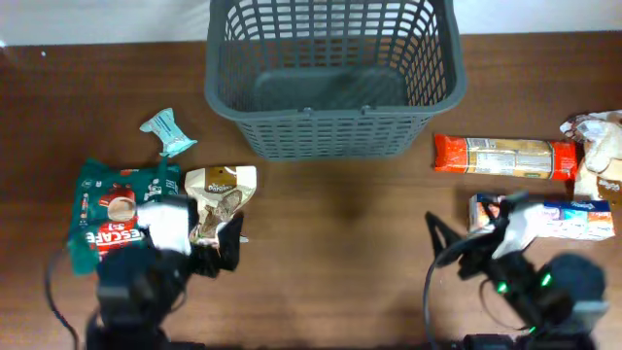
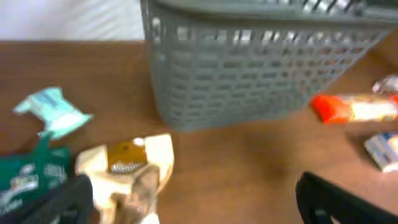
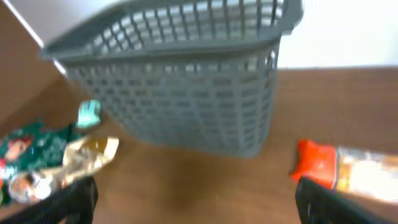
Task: Pack container
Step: 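Move the left gripper toward the green Nescafe bag, then grasp the green Nescafe bag's left edge with the left gripper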
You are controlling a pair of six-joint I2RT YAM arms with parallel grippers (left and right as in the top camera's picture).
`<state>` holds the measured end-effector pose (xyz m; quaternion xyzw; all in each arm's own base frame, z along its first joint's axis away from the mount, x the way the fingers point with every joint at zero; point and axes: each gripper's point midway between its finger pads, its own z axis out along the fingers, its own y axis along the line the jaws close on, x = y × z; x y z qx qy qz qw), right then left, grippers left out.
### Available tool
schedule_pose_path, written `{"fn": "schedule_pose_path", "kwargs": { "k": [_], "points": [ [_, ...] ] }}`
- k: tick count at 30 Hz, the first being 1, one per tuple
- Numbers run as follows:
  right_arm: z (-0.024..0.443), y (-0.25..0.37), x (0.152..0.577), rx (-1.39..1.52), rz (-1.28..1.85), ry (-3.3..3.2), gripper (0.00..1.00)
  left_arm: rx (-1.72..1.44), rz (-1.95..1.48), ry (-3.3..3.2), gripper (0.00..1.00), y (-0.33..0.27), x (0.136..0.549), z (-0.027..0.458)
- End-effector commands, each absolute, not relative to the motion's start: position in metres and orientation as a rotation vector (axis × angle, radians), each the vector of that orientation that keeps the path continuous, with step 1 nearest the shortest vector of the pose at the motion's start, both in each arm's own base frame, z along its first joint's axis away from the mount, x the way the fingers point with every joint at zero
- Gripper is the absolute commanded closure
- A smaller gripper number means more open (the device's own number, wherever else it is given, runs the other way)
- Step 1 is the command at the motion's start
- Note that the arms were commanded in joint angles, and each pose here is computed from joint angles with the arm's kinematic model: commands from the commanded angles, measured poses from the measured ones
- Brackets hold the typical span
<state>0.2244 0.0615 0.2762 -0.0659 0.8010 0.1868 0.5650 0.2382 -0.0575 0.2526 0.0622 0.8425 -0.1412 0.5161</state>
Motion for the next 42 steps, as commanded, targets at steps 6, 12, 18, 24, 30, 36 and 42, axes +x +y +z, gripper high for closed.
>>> {"fn": "schedule_pose_path", "kwargs": {
  "k": [6, 12, 18, 24, 30, 36, 42],
  "points": [
    [0.379, 0.035, 0.279, -0.307, 0.151, 2.063, 0.01, 0.335, -0.195, 2.271, 0.01, -0.050, 0.295, 0.314],
    [0.391, 0.004, 0.303, -0.242, -0.035, 2.212, 0.01, 0.210, -0.151, 2.447, 0.01, -0.017, 0.316, 0.311],
    [0.367, -0.001, 0.316, -0.235, -0.047, 2.314, 0.01, 0.189, -0.155, 2.506, 0.01, -0.013, 0.315, 0.298],
    [0.345, -0.001, 0.331, -0.236, -0.033, 2.387, 0.01, -0.180, 0.227, 2.687, 0.01, 0.047, 0.295, 0.269],
    [0.322, -0.002, 0.333, -0.239, -0.017, 2.484, 0.01, -0.118, 0.284, 2.808, 0.01, 0.070, 0.305, 0.237],
    [0.310, -0.002, 0.338, -0.241, -0.009, 2.530, 0.01, -0.160, 0.051, 2.878, 0.01, 0.088, 0.313, 0.209],
    [0.308, -0.002, 0.337, -0.242, -0.007, 2.539, 0.01, -0.295, 0.041, 2.811, 0.05, 0.147, 0.306, 0.209]
  ]
}}
